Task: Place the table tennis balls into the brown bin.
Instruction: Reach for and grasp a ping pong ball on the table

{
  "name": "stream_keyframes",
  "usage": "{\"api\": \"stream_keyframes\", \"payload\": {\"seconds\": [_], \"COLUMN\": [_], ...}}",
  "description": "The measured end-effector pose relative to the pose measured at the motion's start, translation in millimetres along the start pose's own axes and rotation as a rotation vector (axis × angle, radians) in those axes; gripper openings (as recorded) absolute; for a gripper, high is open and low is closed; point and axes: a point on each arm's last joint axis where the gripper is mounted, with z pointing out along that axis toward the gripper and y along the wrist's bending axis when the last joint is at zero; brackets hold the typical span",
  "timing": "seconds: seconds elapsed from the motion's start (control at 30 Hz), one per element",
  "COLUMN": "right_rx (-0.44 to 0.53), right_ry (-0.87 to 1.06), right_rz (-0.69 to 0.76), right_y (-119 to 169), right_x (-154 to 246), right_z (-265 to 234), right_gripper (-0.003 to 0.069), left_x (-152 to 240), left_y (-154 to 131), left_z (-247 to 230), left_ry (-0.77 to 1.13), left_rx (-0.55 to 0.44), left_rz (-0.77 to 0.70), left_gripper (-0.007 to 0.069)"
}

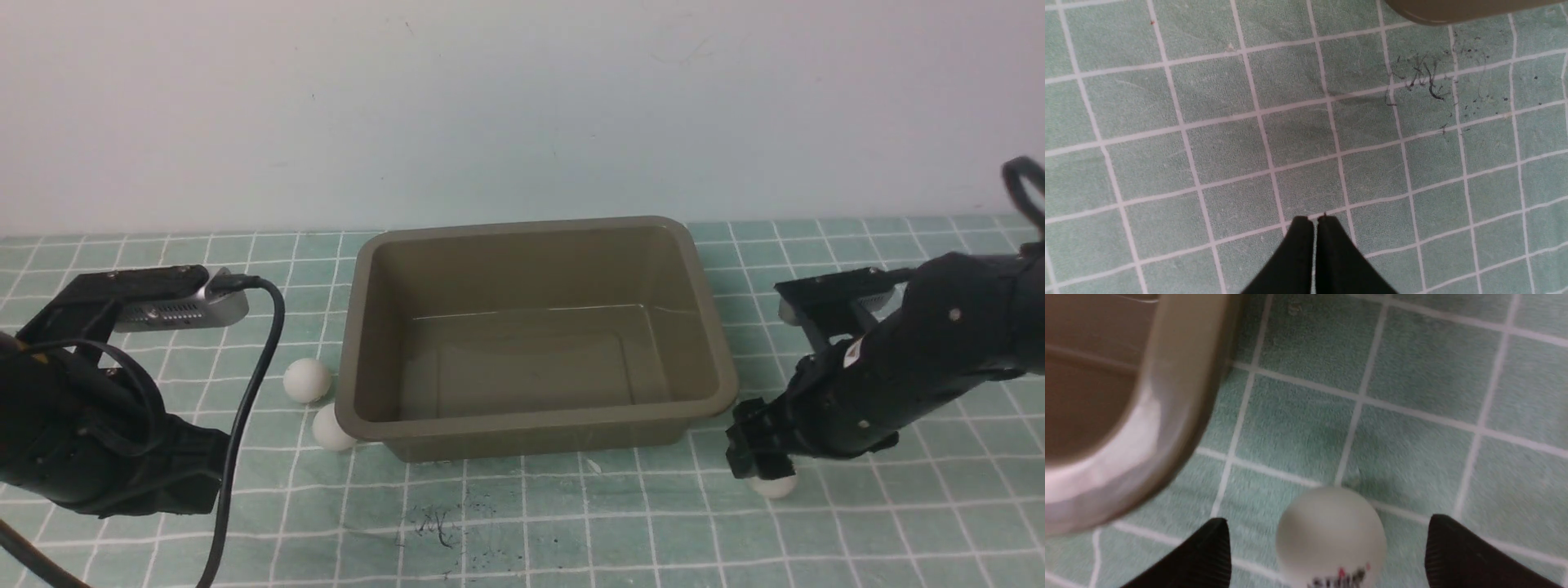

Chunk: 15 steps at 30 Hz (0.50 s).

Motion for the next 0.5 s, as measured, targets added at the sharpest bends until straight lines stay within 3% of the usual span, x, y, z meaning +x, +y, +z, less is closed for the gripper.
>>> {"api": "stream_keyframes", "payload": {"seconds": [0.07, 0.17, 0.2, 0.37, 0.5], "right_rx": [0.004, 0.017, 0.025, 0.017, -0.064], "right_ry": [0.01, 0.033, 0.046, -0.001, -0.197], "right_rz": [0.004, -0.014, -0.03, -0.01, 0.087], "right_y": [-1, -3, -3, 1, 13], "right_x": [0, 2, 3, 1, -9], "right_z": [8, 14, 12, -24, -70], "right_gripper": [0.0571, 0.0456, 0.0346, 0.0365, 0.0365], "left_x": [0, 0, 0, -2, -8], "left_y": [0, 0, 0, 0, 2], "left_z": [0, 0, 0, 0, 1], "left_ry": [0.0, -0.001, -0.002, -0.026, -0.076], "left_rx": [0.0, 0.0, 0.0, -0.006, -0.02], "left_rz": [0.001, 0.005, 0.005, 0.005, 0.005], "left_gripper": [-0.0005, -0.0005, -0.0005, -0.0005, -0.0005]}}
